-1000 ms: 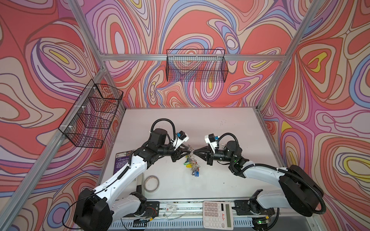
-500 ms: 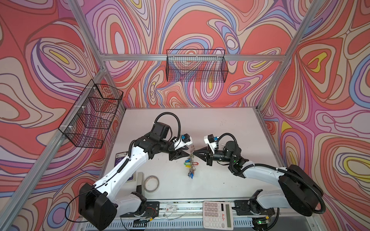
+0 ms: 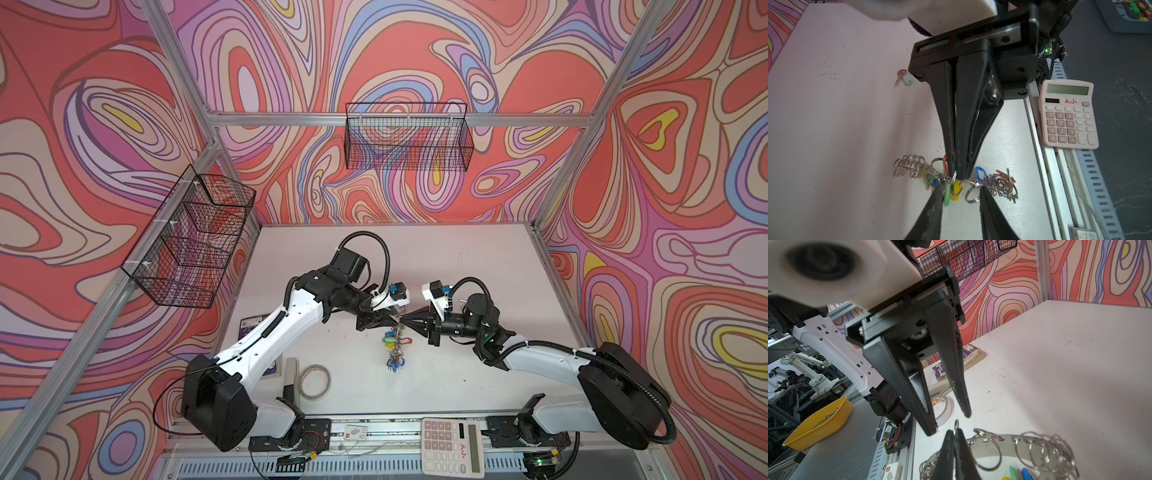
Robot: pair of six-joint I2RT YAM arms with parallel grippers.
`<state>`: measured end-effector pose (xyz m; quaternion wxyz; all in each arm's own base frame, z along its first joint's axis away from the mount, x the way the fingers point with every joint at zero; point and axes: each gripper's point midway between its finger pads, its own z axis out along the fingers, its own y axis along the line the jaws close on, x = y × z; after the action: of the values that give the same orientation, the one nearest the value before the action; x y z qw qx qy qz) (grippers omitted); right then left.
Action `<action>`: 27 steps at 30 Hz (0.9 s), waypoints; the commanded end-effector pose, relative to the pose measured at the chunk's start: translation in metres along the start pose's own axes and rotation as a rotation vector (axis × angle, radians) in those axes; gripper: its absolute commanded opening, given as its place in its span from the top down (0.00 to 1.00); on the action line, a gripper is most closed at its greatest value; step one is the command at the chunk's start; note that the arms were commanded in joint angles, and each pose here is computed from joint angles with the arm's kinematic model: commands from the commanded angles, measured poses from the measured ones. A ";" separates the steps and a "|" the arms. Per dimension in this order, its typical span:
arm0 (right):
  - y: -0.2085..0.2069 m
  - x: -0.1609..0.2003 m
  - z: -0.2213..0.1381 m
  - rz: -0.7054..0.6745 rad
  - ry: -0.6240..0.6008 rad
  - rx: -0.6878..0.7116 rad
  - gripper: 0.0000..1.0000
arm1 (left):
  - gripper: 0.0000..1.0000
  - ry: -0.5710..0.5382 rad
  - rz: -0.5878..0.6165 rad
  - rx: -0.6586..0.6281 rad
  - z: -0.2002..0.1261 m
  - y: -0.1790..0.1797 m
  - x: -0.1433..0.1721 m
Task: Attach keys to a key ring
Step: Pass the keyring.
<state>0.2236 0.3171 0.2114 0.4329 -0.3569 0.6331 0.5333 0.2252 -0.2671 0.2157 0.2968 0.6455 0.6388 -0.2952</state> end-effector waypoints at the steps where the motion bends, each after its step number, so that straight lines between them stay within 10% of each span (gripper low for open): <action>1: 0.006 -0.019 0.003 -0.065 -0.046 -0.019 1.00 | 0.70 0.023 0.026 0.010 -0.001 0.000 -0.002; 27: 0.008 -0.019 0.003 -0.073 -0.043 -0.020 1.00 | 0.92 0.083 0.002 0.083 0.010 -0.002 0.006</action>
<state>0.2218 0.3182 0.2072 0.4284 -0.3612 0.6368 0.5296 0.2265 -0.2684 0.2016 0.2505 0.6617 0.6447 -0.2892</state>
